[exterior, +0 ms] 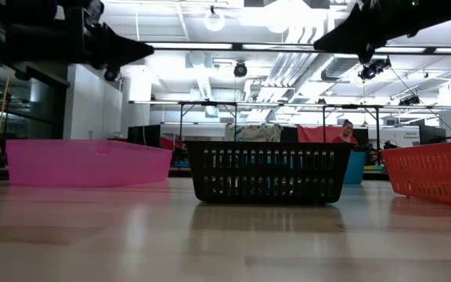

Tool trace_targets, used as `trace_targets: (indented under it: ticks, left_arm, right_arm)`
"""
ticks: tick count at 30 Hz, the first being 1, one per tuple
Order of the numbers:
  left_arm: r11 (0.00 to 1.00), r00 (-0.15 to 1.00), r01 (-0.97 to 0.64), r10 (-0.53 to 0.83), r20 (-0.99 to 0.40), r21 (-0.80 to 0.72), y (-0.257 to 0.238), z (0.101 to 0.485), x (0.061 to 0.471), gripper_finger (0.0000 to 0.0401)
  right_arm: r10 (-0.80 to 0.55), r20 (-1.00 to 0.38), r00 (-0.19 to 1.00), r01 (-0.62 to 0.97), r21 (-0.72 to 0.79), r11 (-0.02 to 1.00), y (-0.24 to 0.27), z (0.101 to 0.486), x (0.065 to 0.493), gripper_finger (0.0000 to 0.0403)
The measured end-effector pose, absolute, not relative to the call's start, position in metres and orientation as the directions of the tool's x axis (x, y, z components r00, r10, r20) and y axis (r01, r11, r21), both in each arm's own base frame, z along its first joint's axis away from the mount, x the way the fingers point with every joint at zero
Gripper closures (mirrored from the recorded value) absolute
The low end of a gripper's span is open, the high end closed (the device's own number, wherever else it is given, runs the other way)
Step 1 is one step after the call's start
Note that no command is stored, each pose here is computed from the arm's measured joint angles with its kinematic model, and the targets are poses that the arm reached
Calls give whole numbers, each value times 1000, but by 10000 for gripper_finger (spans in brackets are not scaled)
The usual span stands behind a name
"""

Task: Sort Halloween decoration
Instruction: Return to Home Position

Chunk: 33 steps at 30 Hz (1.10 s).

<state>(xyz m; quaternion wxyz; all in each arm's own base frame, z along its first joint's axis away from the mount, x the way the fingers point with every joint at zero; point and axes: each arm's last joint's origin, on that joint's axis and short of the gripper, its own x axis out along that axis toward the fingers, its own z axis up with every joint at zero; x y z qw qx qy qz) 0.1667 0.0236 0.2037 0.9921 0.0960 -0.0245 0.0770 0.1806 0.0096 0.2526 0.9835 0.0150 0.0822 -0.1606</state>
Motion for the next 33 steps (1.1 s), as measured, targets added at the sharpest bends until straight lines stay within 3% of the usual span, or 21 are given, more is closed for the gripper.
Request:
trace_targets:
  ticks: [12,17,24,33]
  left_arm:
    - [993,999,-14,10,33,119,13,166,146,401]
    - [989,998,42,-49,49,142,11,170,142,401]
    - [997,1000,2,-1,-2,83,12,166,140,401]
    - [997,999,4,-1,-37,78,12,162,140,400]
  right_arm:
    - [-281,-169,945,292,42,956,8,259,163,401]
    - [-191,-189,963,205,60,977,11,258,160,402]
    - [-49,-264,963,66,58,996,31,235,154,402]
    - [-25,-83,996,25,-8,1000,38,208,136,403]
